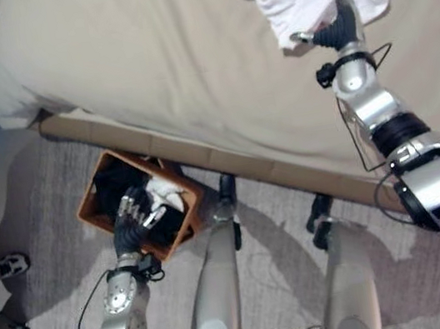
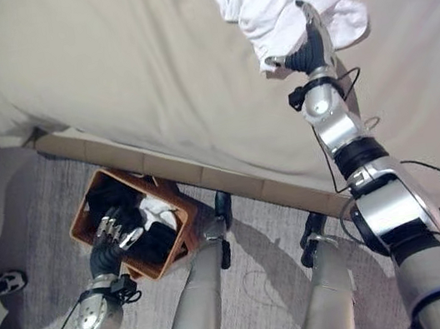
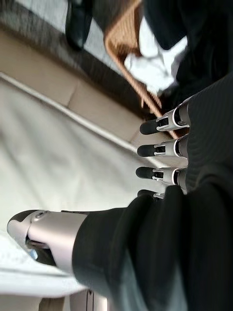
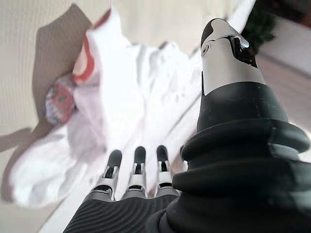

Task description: Pick up clothes into the bucket

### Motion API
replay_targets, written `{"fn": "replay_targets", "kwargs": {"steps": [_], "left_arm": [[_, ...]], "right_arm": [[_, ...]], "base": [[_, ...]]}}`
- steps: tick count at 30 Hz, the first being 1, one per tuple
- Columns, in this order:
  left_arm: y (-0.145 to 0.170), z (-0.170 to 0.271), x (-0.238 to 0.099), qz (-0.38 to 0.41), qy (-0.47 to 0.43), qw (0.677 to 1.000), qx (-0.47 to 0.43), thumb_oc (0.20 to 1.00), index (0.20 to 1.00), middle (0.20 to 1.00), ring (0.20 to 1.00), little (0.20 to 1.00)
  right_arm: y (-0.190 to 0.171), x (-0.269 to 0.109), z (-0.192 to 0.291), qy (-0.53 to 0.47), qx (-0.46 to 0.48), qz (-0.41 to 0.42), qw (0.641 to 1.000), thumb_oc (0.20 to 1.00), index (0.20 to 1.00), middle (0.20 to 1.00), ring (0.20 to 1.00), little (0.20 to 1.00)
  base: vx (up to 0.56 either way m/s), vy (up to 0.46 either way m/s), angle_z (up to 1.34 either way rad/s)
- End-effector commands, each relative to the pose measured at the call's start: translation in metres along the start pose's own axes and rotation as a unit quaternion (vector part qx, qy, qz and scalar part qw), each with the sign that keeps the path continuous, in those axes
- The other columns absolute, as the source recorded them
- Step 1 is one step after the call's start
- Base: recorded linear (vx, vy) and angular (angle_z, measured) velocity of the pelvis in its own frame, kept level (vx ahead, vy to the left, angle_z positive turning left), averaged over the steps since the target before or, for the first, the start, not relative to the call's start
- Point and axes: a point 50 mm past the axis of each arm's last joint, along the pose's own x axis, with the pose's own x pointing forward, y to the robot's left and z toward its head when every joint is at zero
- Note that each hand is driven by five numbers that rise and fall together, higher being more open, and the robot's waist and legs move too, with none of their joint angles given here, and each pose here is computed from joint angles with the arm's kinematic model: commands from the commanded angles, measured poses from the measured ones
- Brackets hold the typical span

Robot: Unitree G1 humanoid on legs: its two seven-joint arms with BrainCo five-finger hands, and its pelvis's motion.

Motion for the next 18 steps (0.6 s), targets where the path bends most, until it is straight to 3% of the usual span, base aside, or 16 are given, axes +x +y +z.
{"fn": "replay_targets", "kwargs": {"steps": [1, 9, 18], "left_arm": [[-0.003, 0.026, -0.001, -0.025, -0.062, 0.997, 0.025, 1.000, 1.000, 1.000, 1.000, 1.000], [-0.009, 0.044, 0.004, -0.033, -0.100, 0.994, 0.027, 1.000, 1.000, 1.000, 1.000, 1.000], [-0.010, 0.051, 0.005, -0.024, -0.116, 0.993, 0.009, 1.000, 1.000, 1.000, 1.000, 1.000]], "right_arm": [[-0.036, 0.021, 0.029, -0.072, -0.061, -0.062, 0.994, 1.000, 1.000, 1.000, 1.000, 1.000], [-0.069, 0.040, 0.044, -0.082, -0.193, -0.119, 0.970, 1.000, 1.000, 1.000, 1.000, 1.000], [-0.088, 0.049, 0.031, -0.015, -0.220, -0.115, 0.969, 1.000, 1.000, 1.000, 1.000, 1.000]], "base": [[0.02, -0.006, 0.16], [0.05, 0.000, 0.08], [0.00, 0.001, 0.01]]}}
